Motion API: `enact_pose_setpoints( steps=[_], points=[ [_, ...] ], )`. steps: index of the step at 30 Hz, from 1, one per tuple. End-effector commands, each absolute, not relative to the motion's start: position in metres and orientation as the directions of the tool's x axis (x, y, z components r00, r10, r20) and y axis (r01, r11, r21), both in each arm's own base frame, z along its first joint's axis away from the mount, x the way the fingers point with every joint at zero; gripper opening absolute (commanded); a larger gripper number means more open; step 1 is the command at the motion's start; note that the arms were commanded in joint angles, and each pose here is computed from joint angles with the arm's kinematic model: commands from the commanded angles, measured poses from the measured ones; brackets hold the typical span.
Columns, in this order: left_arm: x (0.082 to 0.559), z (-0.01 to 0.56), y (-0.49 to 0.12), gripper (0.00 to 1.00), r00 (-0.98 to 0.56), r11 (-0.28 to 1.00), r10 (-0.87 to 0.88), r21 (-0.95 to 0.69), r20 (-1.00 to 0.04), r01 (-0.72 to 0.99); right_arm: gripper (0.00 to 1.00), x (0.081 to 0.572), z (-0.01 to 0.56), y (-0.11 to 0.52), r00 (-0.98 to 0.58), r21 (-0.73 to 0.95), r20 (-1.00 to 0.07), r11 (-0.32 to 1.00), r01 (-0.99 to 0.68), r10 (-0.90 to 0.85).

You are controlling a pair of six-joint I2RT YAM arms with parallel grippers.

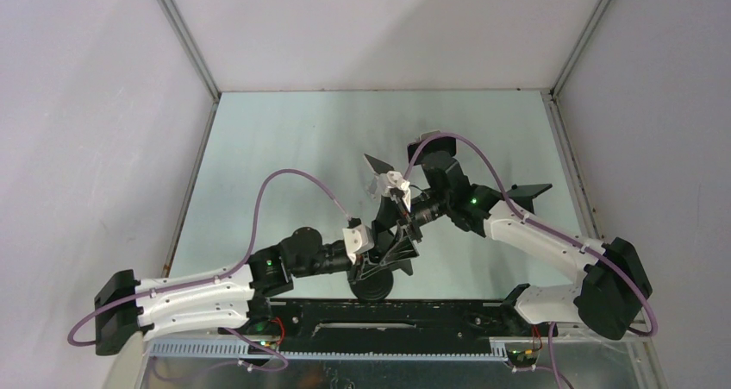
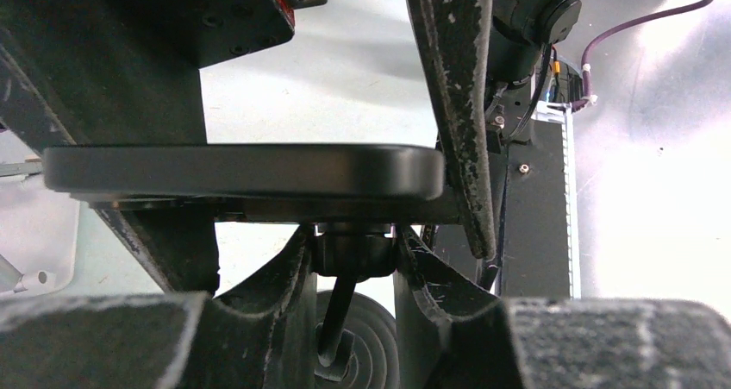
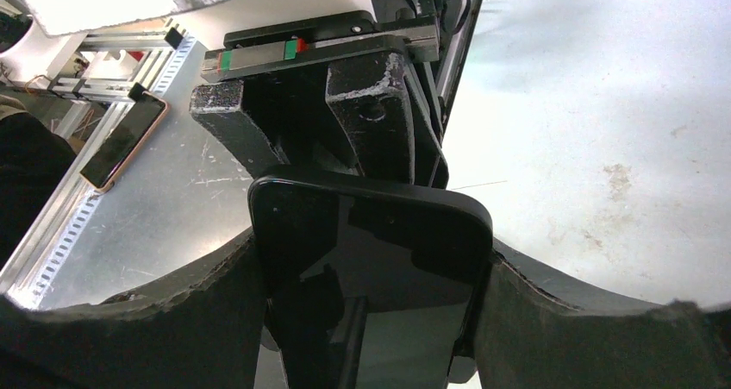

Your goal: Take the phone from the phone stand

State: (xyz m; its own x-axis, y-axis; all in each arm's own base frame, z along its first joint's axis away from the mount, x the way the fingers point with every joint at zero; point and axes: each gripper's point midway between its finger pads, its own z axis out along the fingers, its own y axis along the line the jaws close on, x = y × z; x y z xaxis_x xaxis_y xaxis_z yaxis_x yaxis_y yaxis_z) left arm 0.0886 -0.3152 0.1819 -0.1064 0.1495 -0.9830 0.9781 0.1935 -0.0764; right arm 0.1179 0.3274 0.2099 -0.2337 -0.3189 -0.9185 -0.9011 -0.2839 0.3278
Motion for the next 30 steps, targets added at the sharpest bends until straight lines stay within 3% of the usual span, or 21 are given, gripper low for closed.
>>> enact_pose_setpoints(
  steps=[1,20,30],
  points=[
    [-0.031,0.232,-0.322,0.0,-0.044,-0.378,0.033,-0.053,-0.998,0.924,0.0,0.274,0.125,0.306,-0.095,-0.091,-0.854,0.326,-0.941,-0.512],
    [-0.063,0.232,-0.305,0.0,-0.063,-0.521,0.065,-0.088,-0.996,0.849,0.0,0.246,0.14,0.304,-0.028,-0.116,-0.848,0.238,-0.964,-0.529],
    [-0.07,0.232,-0.297,0.0,-0.069,-0.543,0.064,-0.093,-0.996,0.834,0.0,0.197,0.166,0.312,0.005,-0.046,-0.891,0.079,-0.996,-0.453]
  ],
)
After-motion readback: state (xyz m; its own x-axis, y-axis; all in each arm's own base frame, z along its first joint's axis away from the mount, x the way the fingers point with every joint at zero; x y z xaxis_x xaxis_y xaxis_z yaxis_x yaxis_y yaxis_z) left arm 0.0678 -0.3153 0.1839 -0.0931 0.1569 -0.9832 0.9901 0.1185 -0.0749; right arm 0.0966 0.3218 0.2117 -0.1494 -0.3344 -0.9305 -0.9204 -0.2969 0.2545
